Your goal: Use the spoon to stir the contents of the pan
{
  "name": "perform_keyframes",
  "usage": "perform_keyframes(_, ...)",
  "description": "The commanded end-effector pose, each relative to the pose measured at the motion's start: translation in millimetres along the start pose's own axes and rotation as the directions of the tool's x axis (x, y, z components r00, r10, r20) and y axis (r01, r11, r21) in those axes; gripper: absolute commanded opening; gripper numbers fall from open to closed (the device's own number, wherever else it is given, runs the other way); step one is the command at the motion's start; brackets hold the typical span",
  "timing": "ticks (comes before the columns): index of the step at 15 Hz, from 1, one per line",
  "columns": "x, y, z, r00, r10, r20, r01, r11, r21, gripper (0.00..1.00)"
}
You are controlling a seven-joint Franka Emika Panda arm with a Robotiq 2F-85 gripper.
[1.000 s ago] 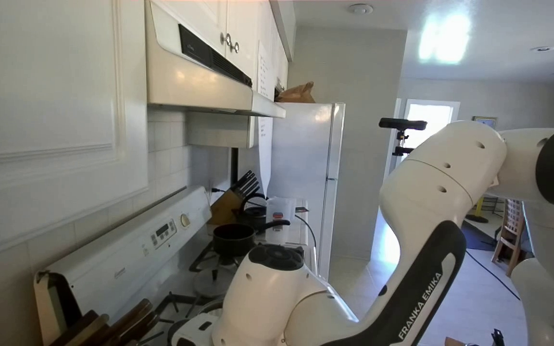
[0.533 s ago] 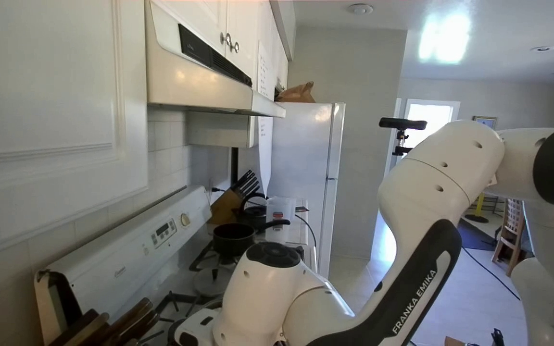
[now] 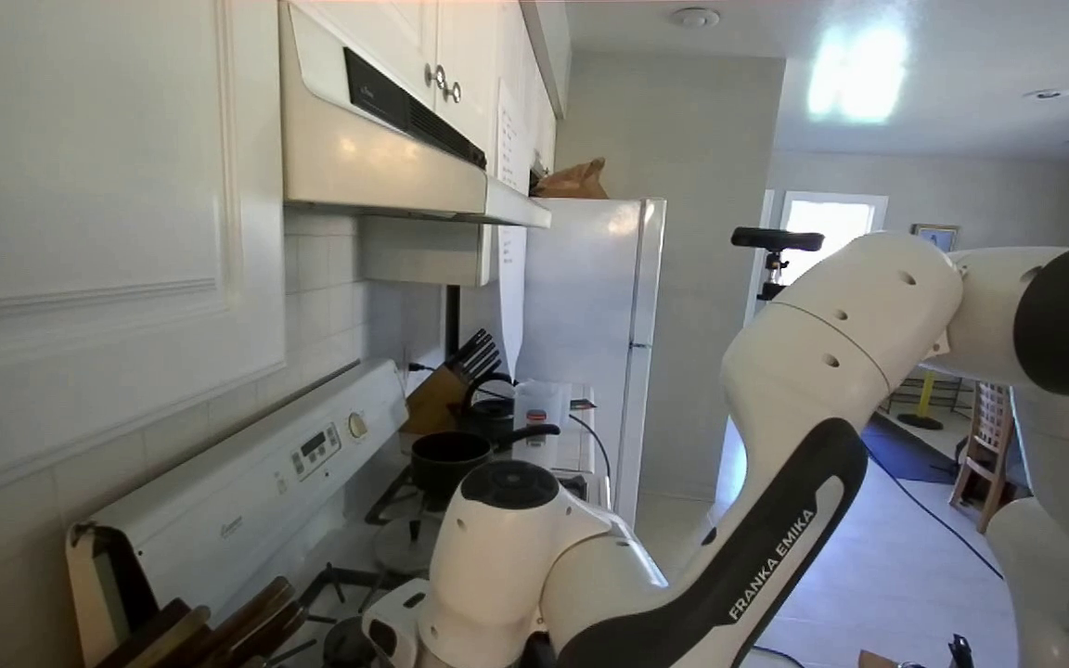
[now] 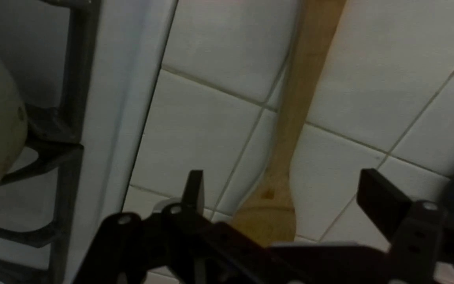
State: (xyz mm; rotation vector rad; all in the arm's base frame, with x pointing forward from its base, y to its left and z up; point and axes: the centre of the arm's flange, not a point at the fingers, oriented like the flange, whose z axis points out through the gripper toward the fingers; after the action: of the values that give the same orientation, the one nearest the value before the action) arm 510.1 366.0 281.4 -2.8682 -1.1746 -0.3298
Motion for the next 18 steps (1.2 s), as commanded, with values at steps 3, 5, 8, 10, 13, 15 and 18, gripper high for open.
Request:
perform_keyframes(3,-22,-24,-1,0.995,0.1,0.018,-0.1,0.994,-0.039,1.0)
perform_keyframes(5,-28,-16,0,0.987,0.157,0.027,-0.155,0.986,-0.064,1.0)
perform_keyframes(8,-41,4,1,0.977,0.209,0.052,-0.204,0.975,-0.088,1.0)
perform_keyframes(10,-49,7,8,0.977,0.194,0.093,-0.186,0.979,-0.087,1.0)
perform_keyframes(13,-59,0,16,0.975,0.169,0.147,-0.16,0.984,-0.074,1.0)
perform_keyframes(15,-65,-6,21,0.972,0.15,0.178,-0.141,0.988,-0.062,1.0)
perform_keyframes(18,-71,-14,24,0.969,0.129,0.209,-0.121,0.991,-0.051,1.0)
